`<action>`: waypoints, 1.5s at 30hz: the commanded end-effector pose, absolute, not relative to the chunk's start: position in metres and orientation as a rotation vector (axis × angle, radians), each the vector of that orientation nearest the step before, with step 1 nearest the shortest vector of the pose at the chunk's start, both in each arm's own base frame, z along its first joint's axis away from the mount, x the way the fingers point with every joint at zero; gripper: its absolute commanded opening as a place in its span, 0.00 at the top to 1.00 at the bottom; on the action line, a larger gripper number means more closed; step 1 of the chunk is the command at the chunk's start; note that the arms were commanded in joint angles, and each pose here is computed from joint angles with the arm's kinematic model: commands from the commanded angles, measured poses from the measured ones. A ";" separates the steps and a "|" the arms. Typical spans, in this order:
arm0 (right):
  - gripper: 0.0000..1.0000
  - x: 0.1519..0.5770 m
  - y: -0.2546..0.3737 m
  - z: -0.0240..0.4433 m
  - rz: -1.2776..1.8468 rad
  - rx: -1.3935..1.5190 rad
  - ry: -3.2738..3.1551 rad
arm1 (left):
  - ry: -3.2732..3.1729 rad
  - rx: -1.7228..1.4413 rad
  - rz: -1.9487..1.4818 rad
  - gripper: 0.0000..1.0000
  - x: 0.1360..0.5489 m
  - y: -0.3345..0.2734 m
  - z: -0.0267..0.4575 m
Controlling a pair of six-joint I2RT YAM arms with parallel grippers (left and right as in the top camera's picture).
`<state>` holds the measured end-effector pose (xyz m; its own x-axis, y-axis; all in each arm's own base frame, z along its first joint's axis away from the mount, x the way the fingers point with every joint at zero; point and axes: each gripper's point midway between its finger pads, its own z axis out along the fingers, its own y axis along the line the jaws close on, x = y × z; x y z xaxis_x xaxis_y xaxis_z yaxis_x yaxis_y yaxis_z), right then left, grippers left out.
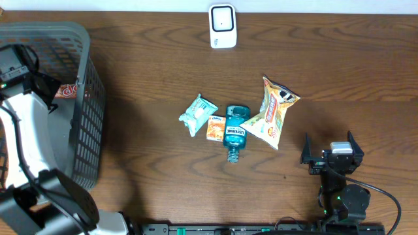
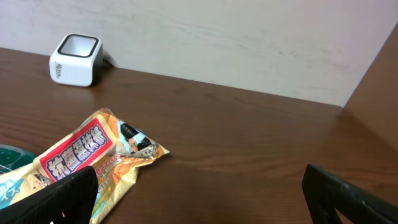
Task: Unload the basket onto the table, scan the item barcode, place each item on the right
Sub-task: 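Reach the left gripper into the basket and align over the red candy bar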
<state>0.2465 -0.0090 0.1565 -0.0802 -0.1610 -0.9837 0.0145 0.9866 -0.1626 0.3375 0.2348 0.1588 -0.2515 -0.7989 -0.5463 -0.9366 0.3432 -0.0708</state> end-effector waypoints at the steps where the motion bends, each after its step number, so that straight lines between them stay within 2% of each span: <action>1: 0.01 0.246 -0.007 0.156 -0.144 -0.126 1.647 | 2.165 -1.492 0.369 0.02 0.349 0.238 0.140; 9: 0.01 0.246 -0.007 0.156 -0.143 -0.127 1.647 | 2.258 -1.430 0.378 0.02 0.371 0.247 0.092; 14: 0.01 0.246 -0.007 0.156 -0.143 -0.127 1.647 | 2.459 -1.058 0.287 0.02 0.399 0.236 0.073; 20: 0.01 0.246 -0.007 0.156 -0.143 -0.127 1.647 | 2.504 -0.861 0.339 0.02 0.411 0.242 0.070; 34: 0.01 0.246 -0.007 0.156 -0.143 -0.127 1.647 | 2.430 -0.819 0.344 0.02 0.429 0.250 0.076; 45: 0.01 0.246 -0.007 0.156 -0.143 -0.127 1.647 | 2.530 -0.678 0.382 0.02 0.436 0.253 0.029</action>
<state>0.2465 -0.0090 0.1565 -0.0802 -0.1610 -0.9837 0.0145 0.9866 -0.1626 0.4416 0.2586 0.0604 -0.6847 -0.4217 -0.5944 -0.5832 0.8062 0.0999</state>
